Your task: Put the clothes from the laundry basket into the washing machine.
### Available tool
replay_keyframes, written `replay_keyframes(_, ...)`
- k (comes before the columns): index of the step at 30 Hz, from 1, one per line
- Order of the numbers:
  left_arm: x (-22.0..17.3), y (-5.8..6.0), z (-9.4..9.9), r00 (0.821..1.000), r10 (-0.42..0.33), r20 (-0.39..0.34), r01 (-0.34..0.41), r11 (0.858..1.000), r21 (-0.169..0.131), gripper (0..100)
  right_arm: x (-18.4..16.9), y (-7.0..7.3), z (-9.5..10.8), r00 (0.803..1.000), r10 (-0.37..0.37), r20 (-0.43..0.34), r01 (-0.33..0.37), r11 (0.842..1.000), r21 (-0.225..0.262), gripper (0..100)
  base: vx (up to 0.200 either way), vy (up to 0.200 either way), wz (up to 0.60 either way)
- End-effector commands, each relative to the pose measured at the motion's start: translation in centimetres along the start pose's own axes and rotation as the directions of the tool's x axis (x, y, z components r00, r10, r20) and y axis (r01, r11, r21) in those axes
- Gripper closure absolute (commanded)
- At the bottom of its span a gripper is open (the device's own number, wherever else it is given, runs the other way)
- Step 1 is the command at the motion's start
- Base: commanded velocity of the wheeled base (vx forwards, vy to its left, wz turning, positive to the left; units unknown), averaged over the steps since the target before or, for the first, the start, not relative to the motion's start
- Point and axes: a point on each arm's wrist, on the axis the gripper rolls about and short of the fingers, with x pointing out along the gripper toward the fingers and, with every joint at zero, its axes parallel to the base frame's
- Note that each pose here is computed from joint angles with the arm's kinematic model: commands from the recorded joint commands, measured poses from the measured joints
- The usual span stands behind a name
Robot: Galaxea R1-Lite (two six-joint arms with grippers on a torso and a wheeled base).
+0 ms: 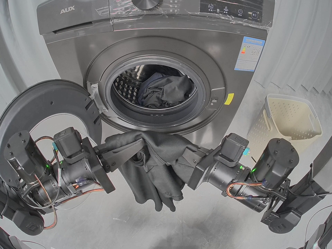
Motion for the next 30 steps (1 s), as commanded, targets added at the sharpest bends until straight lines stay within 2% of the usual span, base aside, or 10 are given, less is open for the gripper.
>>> replay_keyframes(1,0.3,0.7,-0.5,0.999,0.029,-0.019,-0.03,0.999,-0.033,0,-0.5,0.5,1.4,0.999,0.016,0.041,-0.017,1.0,0.002,100,0.0,0.0,0.0)
replay_keyframes(5,0.5,1.9,-1.4,0.996,0.07,-0.049,-0.072,0.996,-0.044,0,-1.3,0.7,1.9,0.999,0.025,0.047,-0.025,1.0,0.0,100,0.0,0.0,0.0)
replay_keyframes(8,0.7,2.4,-1.7,0.995,0.08,-0.053,-0.083,0.996,-0.045,0,-1.6,0.7,1.9,0.999,0.023,0.043,-0.023,1.0,0.0,100,0.0,0.0,0.0)
replay_keyframes(13,0.9,2.5,-2.0,0.997,0.072,-0.014,-0.072,0.997,-0.032,0,-1.5,0.7,2.0,0.999,0.022,0.047,-0.022,1.0,0.003,100,0.0,0.0,0.0)
replay_keyframes(21,0.9,3.0,-2.6,0.996,0.086,-0.03,-0.087,0.996,-0.035,0,-1.2,0.7,2.3,0.998,0.019,0.063,-0.019,1.0,0.003,100,0.0,0.0,0.0)
replay_keyframes(26,0.6,3.4,-4.1,0.99,0.106,-0.089,-0.111,0.993,-0.047,0,-1.3,0.6,2.9,0.996,0.016,0.085,-0.016,1.0,-0.001,100,0.0,0.0,0.0)
replay_keyframes(30,0.5,3.9,-6.2,0.977,0.122,-0.173,-0.132,0.99,-0.047,0,-1.5,0.7,3.2,0.995,0.017,0.094,-0.017,1.0,-0.002,100,0.0,0.0,0.0)
